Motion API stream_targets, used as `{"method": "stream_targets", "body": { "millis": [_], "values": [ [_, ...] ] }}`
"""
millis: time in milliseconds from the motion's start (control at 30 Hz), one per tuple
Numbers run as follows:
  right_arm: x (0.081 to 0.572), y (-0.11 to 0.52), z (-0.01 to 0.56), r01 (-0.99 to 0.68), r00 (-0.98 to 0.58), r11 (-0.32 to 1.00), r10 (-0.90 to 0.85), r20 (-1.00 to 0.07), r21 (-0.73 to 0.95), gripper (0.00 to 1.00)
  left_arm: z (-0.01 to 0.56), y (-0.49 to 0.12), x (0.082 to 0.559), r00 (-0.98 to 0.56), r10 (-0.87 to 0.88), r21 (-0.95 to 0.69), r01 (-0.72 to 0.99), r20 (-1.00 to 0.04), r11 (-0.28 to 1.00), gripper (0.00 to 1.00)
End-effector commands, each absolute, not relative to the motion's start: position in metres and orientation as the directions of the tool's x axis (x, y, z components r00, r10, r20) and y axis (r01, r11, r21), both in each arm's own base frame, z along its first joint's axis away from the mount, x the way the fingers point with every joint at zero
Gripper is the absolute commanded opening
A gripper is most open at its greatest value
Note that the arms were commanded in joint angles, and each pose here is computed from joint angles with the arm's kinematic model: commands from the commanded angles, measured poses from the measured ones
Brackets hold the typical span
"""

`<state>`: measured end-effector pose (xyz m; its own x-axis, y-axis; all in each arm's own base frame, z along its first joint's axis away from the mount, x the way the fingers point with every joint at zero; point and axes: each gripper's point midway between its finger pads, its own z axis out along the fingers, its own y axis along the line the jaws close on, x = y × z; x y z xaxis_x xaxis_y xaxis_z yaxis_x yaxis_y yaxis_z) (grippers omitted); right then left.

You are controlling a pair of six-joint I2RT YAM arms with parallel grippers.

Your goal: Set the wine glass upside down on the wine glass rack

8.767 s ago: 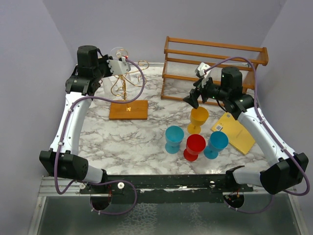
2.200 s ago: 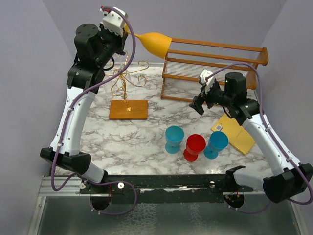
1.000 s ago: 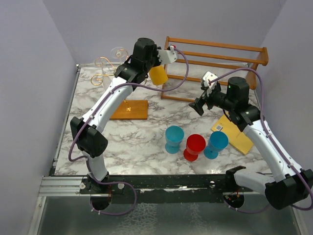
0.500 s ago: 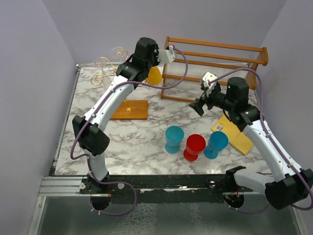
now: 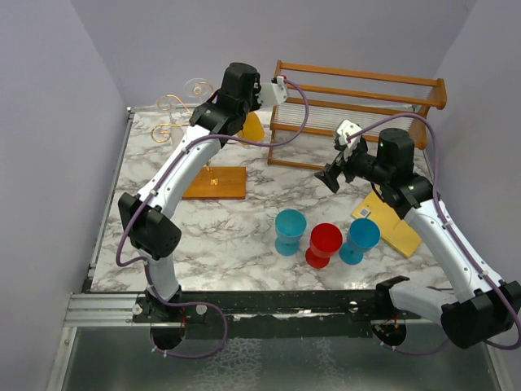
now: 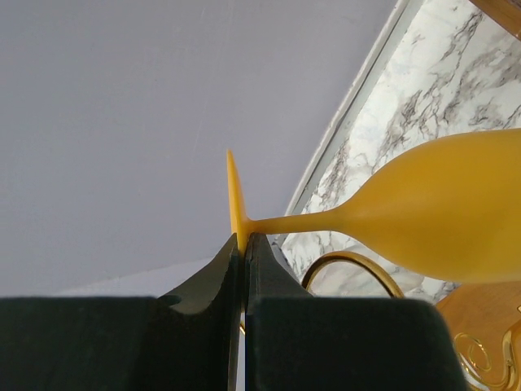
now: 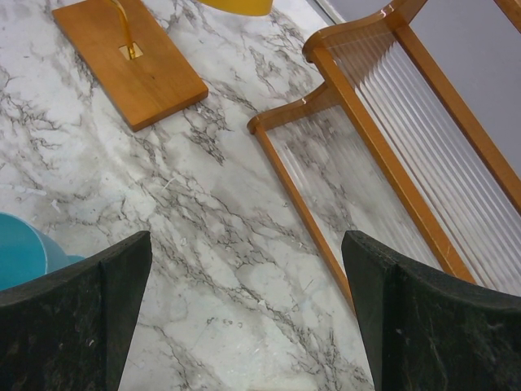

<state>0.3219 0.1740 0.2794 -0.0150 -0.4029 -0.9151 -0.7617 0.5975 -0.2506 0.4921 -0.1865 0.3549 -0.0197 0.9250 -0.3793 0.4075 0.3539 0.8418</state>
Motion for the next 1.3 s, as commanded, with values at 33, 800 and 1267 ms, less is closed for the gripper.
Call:
{"method": "stream_targets", "body": {
  "millis": [33, 800, 1267],
  "values": [
    [0.326, 0.173, 0.279, -0.756, -0.001, 0.598, -0.408, -0.913, -0.266, 1.0, 0.388, -0.165, 0.476, -0.044, 0.911, 0.853, 0.336, -0.409, 0.399, 0.0],
    [0.325, 0.174, 0.278, -0.76, -0.005, 0.595, -0.408, -0.913, -0.262, 1.0, 0.384, -0.151, 0.455, -0.079, 0.927, 0.853, 0.369, -0.366, 0.368, 0.0],
    [0.325, 0.174, 0.277, -0.761, -0.004, 0.592, -0.41, -0.912, -0.263, 1.0, 0.394, -0.163, 0.425, 0.018, 0.927, 0.861, 0.38, -0.373, 0.339, 0.0]
  ]
}}
